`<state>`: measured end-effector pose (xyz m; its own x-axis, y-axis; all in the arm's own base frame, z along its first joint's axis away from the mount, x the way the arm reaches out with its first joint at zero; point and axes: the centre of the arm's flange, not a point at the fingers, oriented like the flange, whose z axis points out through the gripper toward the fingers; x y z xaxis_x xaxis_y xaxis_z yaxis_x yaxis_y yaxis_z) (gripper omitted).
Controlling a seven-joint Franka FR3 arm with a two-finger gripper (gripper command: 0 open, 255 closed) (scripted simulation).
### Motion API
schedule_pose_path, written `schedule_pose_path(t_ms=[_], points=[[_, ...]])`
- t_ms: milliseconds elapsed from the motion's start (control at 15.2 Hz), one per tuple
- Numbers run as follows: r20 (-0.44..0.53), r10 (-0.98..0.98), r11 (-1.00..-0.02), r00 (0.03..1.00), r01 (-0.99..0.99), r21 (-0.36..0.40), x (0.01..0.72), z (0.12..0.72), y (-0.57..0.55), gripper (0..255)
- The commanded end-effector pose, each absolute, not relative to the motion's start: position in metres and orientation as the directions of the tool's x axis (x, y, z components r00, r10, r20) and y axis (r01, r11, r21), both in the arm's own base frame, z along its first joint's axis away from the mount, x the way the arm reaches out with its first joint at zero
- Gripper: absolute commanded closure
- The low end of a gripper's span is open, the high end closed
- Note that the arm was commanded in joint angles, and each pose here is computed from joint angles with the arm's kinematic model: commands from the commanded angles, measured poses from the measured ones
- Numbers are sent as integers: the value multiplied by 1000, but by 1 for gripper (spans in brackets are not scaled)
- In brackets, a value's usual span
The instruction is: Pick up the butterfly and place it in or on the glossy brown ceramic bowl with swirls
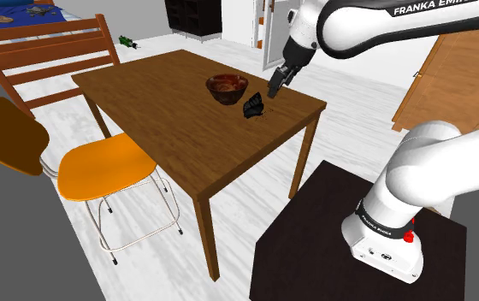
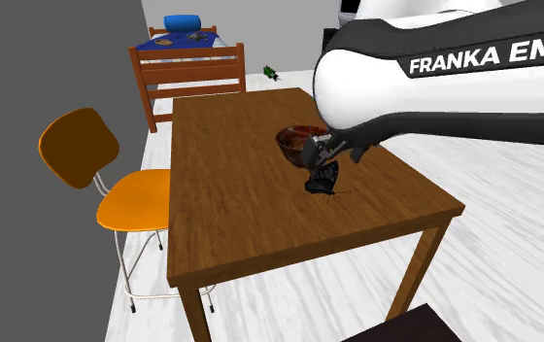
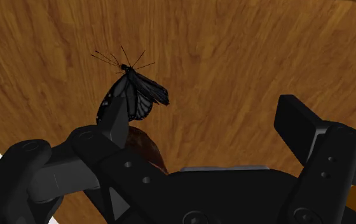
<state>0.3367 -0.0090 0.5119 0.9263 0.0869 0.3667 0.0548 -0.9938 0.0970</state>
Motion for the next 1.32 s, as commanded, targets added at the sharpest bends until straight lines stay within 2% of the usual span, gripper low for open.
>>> schedule_pose_path(t_ms=[0,726,1254], points=[[399,97,-990,912,47,133,346,488,-11,0],[538,157,-948,828,-26,317,404,363,-42,0],[545,161,-945,823,-31,326,428,328,-54,0]])
